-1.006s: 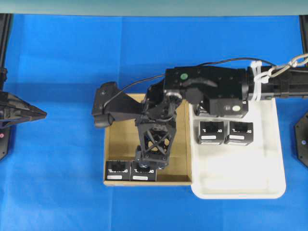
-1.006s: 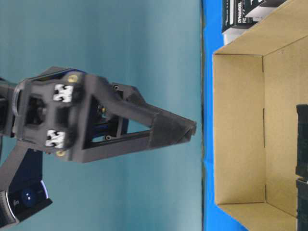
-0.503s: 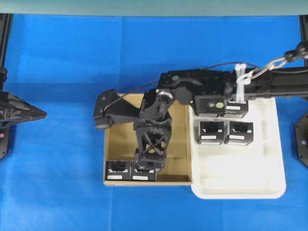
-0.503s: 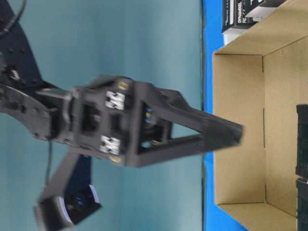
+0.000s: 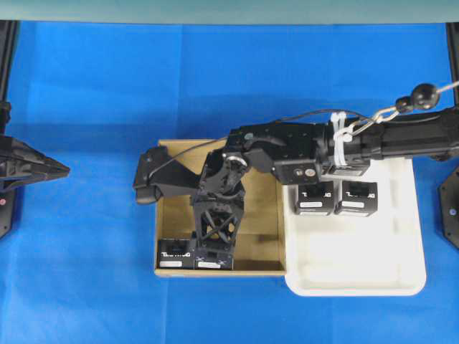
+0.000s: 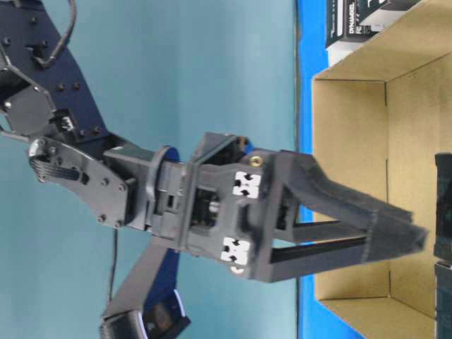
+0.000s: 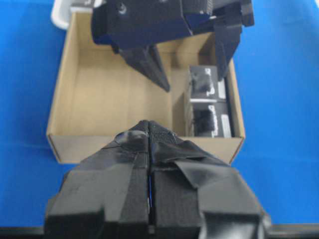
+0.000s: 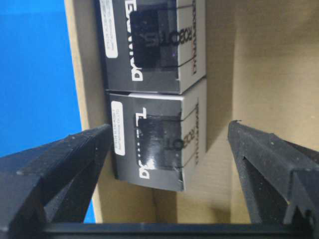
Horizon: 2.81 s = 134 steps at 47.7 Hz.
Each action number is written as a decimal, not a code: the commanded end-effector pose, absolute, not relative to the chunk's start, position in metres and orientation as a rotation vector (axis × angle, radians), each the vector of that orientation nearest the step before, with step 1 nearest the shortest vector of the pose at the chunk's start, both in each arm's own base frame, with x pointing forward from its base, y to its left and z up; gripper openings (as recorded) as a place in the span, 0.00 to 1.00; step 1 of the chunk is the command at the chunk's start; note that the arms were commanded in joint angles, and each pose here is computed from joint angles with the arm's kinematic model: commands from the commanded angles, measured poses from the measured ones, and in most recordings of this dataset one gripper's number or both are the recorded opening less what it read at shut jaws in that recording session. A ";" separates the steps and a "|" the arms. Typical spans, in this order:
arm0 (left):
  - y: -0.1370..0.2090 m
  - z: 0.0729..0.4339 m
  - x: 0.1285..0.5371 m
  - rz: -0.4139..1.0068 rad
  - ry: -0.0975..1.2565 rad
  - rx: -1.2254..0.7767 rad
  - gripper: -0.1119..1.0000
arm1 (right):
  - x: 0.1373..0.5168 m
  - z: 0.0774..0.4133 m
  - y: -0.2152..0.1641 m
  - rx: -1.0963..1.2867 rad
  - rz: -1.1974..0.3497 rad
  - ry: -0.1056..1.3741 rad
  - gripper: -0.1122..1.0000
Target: Pick the box from inside the cardboard box.
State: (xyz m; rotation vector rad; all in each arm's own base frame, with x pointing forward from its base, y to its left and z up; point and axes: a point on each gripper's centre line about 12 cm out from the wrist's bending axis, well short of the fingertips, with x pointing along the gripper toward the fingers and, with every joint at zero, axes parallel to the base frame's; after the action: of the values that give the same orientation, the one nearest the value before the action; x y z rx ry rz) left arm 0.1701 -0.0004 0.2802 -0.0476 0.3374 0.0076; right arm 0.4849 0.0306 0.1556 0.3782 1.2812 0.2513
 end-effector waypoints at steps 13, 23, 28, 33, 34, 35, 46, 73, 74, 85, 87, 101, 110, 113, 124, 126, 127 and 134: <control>0.000 0.289 0.172 0.008 0.316 -0.048 0.04 | 0.484 0.144 0.042 0.375 0.261 1.293 1.00; 0.000 0.290 0.172 0.008 0.314 -0.046 0.04 | 0.486 0.144 0.041 0.373 0.254 1.278 1.00; 0.000 0.289 0.172 0.008 0.316 -0.048 0.04 | 0.485 0.143 0.041 0.375 0.254 1.280 1.00; 0.000 0.289 0.172 0.008 0.316 -0.048 0.04 | 0.484 0.141 0.041 0.374 0.252 1.287 1.00; 0.000 0.289 0.172 0.008 0.316 -0.046 0.04 | 0.484 0.141 0.041 0.374 0.251 1.287 1.00; 0.000 0.289 0.172 0.008 0.316 -0.048 0.04 | 0.483 0.141 0.041 0.376 0.252 1.288 1.00; 0.000 0.289 0.172 0.008 0.317 -0.046 0.04 | 0.481 0.132 0.040 0.378 0.236 1.288 1.00; -0.001 0.288 0.172 0.006 0.319 -0.049 0.04 | 0.471 0.124 0.021 0.398 0.182 1.294 1.00; 0.000 0.288 0.172 0.008 0.319 -0.049 0.04 | 0.471 0.123 0.019 0.399 0.179 1.295 1.00; 0.000 0.288 0.172 0.008 0.319 -0.052 0.04 | 0.469 0.127 -0.002 0.394 0.143 1.287 1.00; 0.000 0.288 0.172 0.008 0.317 -0.052 0.04 | 0.469 0.127 -0.005 0.391 0.140 1.288 1.00; 0.000 0.288 0.172 0.008 0.319 -0.051 0.04 | 0.465 0.126 -0.033 0.363 0.097 1.301 1.00; 0.000 0.287 0.172 0.008 0.320 -0.051 0.04 | 0.461 0.126 -0.052 0.327 0.083 1.317 1.00; -0.001 0.287 0.172 0.007 0.321 -0.051 0.04 | 0.460 0.127 -0.057 0.316 0.091 1.318 1.00; -0.001 0.288 0.172 0.007 0.321 -0.049 0.04 | 0.459 0.128 -0.062 0.301 0.101 1.323 1.00; 0.000 0.288 0.172 0.008 0.319 -0.049 0.04 | 0.458 0.127 -0.062 0.303 0.102 1.324 1.00; 0.000 0.287 0.172 0.008 0.320 -0.051 0.04 | 0.458 0.127 -0.061 0.302 0.103 1.324 1.00; 0.000 0.287 0.172 0.008 0.320 -0.051 0.04 | 0.460 0.135 -0.059 0.305 0.105 1.307 1.00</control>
State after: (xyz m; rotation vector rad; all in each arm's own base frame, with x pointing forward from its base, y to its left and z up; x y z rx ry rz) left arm 0.1701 -0.0004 0.2802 -0.0522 0.3374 0.0084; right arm 0.4607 -0.0586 0.1337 0.3099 1.3061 0.1055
